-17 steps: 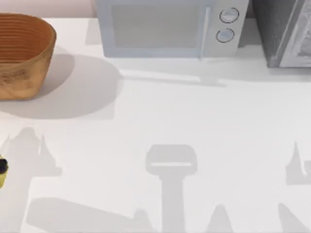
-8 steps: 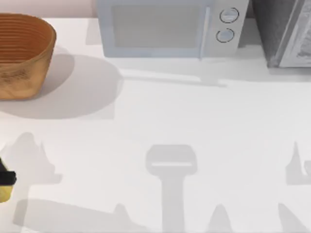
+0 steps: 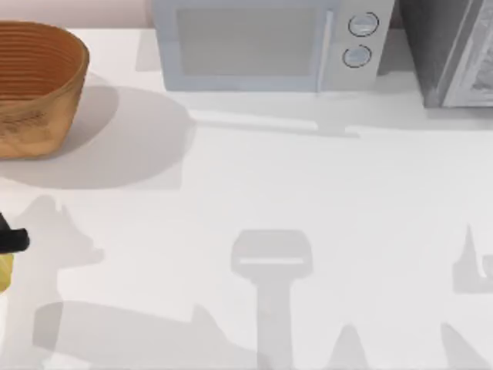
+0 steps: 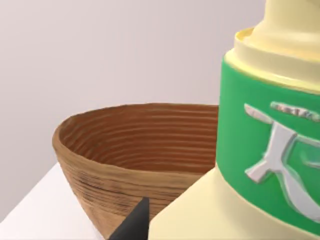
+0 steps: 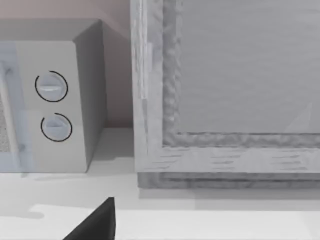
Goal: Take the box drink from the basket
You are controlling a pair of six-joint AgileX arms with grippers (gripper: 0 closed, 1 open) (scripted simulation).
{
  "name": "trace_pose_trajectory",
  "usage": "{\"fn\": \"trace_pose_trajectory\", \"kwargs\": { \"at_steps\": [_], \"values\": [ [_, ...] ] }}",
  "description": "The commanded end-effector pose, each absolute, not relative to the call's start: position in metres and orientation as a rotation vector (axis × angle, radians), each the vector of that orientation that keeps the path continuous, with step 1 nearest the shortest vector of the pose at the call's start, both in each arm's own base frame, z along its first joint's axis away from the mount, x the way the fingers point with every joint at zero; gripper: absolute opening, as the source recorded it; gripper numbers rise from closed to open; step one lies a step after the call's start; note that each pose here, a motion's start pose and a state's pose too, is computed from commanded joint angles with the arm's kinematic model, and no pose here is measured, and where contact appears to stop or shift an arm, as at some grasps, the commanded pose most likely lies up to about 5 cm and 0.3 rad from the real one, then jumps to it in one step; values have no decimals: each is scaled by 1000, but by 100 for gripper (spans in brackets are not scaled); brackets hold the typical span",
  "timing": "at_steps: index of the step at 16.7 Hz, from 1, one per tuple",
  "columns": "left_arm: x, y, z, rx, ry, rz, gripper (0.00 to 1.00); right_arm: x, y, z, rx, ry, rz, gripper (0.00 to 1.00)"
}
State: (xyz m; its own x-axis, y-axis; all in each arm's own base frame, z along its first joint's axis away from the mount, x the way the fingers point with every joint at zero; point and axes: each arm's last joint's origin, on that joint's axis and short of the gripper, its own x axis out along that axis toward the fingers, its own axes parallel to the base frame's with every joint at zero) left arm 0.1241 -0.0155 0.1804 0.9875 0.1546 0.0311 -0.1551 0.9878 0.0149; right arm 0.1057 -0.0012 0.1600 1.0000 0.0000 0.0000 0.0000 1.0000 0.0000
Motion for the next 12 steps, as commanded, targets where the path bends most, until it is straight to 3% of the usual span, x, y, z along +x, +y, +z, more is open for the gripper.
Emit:
{"fn": "trace_pose_trajectory", "kwargs": {
  "at_steps": [12],
  "values": [
    [156,-66,186,12,-16,593,0,106,-1,160,0,0,0,100]
  ]
}}
